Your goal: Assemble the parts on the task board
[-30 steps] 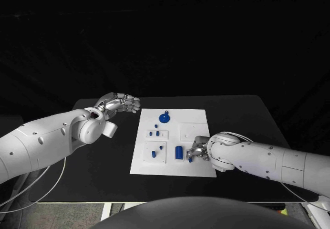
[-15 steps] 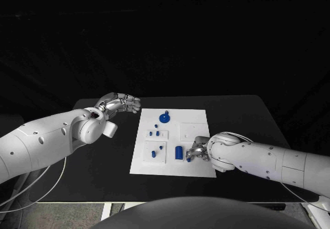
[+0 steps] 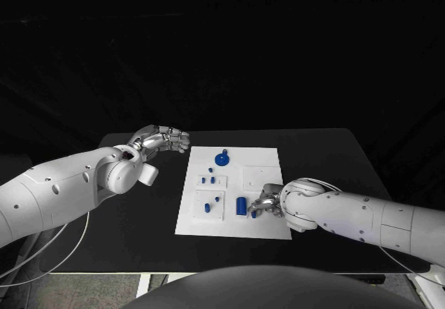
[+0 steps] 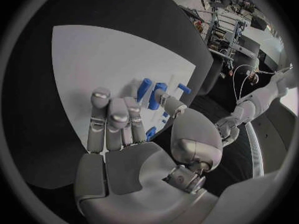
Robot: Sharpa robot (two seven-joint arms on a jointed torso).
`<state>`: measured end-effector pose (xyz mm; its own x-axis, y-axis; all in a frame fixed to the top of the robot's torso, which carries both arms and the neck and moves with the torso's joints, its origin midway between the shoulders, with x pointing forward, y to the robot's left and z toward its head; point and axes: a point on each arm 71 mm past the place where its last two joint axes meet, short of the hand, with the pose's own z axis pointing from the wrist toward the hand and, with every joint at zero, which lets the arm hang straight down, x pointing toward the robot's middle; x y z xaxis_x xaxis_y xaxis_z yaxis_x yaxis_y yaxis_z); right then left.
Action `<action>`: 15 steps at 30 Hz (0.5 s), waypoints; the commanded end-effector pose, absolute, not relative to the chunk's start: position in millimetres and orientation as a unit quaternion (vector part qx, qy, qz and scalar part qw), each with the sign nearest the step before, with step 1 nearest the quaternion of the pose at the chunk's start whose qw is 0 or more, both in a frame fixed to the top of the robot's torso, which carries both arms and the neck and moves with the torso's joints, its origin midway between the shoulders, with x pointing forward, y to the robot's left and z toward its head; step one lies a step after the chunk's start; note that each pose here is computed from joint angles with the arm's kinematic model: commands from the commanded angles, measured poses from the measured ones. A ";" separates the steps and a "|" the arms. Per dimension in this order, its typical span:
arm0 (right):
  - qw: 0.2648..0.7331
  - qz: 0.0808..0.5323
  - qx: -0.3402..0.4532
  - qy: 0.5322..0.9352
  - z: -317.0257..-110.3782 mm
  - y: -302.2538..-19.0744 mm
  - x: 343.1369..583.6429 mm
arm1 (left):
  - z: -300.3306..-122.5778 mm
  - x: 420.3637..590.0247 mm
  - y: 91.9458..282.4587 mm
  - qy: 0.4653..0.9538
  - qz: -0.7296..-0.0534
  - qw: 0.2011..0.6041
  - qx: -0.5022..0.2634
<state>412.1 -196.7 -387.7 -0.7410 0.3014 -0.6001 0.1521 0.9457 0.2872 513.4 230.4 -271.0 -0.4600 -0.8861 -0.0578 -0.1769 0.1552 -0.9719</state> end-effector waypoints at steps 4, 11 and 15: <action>0.320 0.136 0.121 0.930 -386.3 -198.6 407.6 | -270.1 513.0 229.0 0.680 -0.524 0.337 -0.387; 0.312 0.141 0.114 0.933 -383.4 -202.1 402.6 | -269.8 513.4 230.1 0.679 -0.524 0.339 -0.387; 0.311 0.140 0.106 0.934 -383.4 -201.9 401.9 | -269.8 513.3 230.0 0.678 -0.525 0.339 -0.387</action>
<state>403.8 -204.3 -382.7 -0.7636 0.3083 -0.5674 0.1386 0.9364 0.3224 513.6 232.5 -271.2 -0.4576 -0.8872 -0.0595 -0.1786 0.1573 -0.9713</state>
